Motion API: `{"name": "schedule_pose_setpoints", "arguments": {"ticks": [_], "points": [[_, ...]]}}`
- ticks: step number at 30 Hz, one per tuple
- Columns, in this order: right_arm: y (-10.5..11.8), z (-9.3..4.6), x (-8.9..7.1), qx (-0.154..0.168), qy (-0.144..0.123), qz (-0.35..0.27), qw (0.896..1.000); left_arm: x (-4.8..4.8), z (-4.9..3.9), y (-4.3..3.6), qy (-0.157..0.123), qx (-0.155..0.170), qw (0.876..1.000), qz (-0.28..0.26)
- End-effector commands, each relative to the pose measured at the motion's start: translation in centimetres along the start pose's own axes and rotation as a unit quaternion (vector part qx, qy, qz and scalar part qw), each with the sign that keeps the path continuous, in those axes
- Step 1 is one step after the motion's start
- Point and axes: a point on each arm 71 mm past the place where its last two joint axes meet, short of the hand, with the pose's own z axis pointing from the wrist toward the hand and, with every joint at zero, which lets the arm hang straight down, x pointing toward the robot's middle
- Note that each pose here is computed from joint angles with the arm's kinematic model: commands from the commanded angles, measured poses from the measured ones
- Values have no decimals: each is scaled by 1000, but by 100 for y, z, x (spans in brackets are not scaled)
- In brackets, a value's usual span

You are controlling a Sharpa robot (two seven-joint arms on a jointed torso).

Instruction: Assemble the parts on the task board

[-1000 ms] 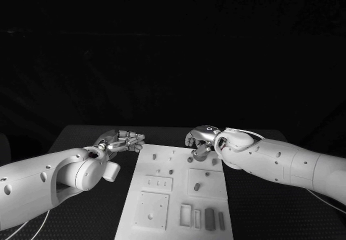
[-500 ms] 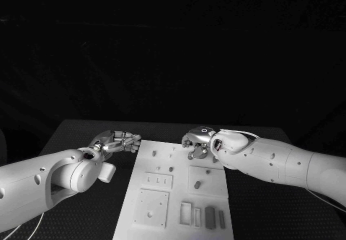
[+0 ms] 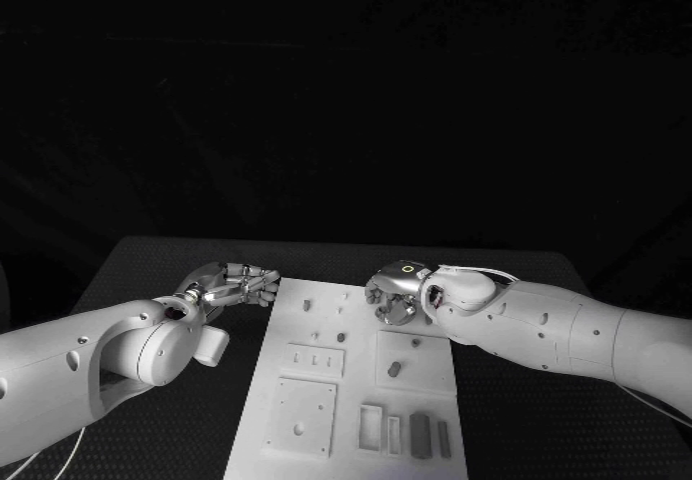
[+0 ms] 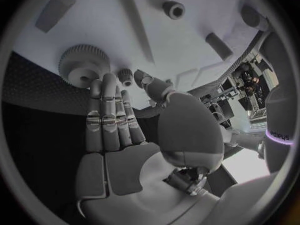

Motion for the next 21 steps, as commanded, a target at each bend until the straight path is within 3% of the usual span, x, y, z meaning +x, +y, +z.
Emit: {"name": "schedule_pose_setpoints", "arguments": {"ticks": [1,21], "points": [[-14,-12,60,1,17,-9,1000,26,3,-12,11,3,1000,-1],[-17,-33,110,0,28,-24,999,5,0,-5,10,1,1000,-1]]}}
